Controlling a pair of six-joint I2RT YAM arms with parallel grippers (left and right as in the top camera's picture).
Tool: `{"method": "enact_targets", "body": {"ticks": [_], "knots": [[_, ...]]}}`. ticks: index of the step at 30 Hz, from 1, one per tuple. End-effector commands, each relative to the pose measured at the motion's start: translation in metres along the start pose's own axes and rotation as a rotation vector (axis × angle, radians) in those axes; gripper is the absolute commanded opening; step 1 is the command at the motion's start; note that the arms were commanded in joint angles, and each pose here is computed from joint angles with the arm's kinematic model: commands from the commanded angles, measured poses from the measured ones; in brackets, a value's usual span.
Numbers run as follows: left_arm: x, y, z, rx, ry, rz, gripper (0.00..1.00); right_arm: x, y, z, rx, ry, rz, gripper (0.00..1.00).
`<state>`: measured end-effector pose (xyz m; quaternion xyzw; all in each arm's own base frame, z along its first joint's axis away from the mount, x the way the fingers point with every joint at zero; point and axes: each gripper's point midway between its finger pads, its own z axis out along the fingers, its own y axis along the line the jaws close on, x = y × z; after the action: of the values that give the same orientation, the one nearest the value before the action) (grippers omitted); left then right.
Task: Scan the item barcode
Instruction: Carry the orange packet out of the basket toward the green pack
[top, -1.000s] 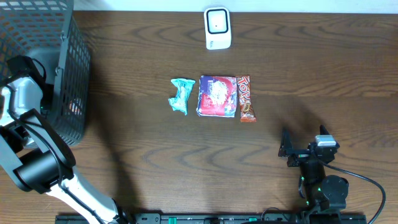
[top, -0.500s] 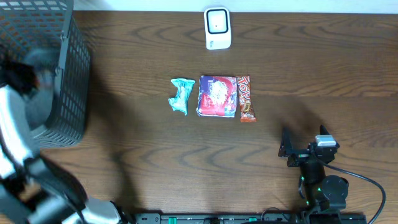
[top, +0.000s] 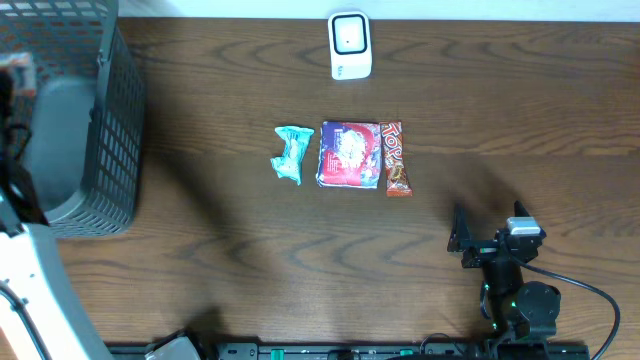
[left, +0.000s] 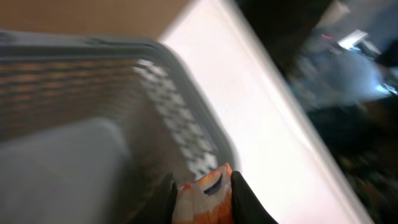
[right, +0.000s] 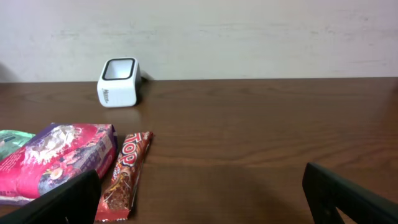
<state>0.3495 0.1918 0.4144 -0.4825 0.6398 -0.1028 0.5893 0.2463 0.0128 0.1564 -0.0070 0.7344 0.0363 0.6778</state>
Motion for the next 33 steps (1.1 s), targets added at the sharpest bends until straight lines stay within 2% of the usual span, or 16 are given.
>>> {"method": "enact_targets", "body": {"ticks": [1,9,15,19,25,29,33], "knots": [[0.03,-0.051,-0.016,0.15,0.066,0.05,0.08,0.001,-0.001,0.0,0.005,0.001,0.007,0.99],[0.147,-0.123,-0.026,0.359,0.31,0.326,0.07,0.001,-0.001,0.0,0.005,0.001,0.007,0.99],[0.247,-0.139,-0.027,0.42,0.516,0.509,0.08,0.001,-0.001,0.0,0.004,0.001,0.007,0.99],[0.313,-0.119,-0.028,0.363,0.687,0.6,0.07,0.001,-0.001,0.0,0.005,0.001,0.006,0.99],[0.399,-0.07,-0.033,0.285,0.924,0.849,0.07,0.001,-0.001,0.0,0.005,0.001,0.007,0.99],[0.435,-0.041,-0.034,0.243,1.033,0.969,0.08,0.001,-0.001,0.0,0.004,0.001,0.007,0.99],[0.448,-0.014,-0.03,0.16,1.097,1.022,0.08,0.001,-0.001,0.0,0.005,0.001,0.007,0.99]]}}
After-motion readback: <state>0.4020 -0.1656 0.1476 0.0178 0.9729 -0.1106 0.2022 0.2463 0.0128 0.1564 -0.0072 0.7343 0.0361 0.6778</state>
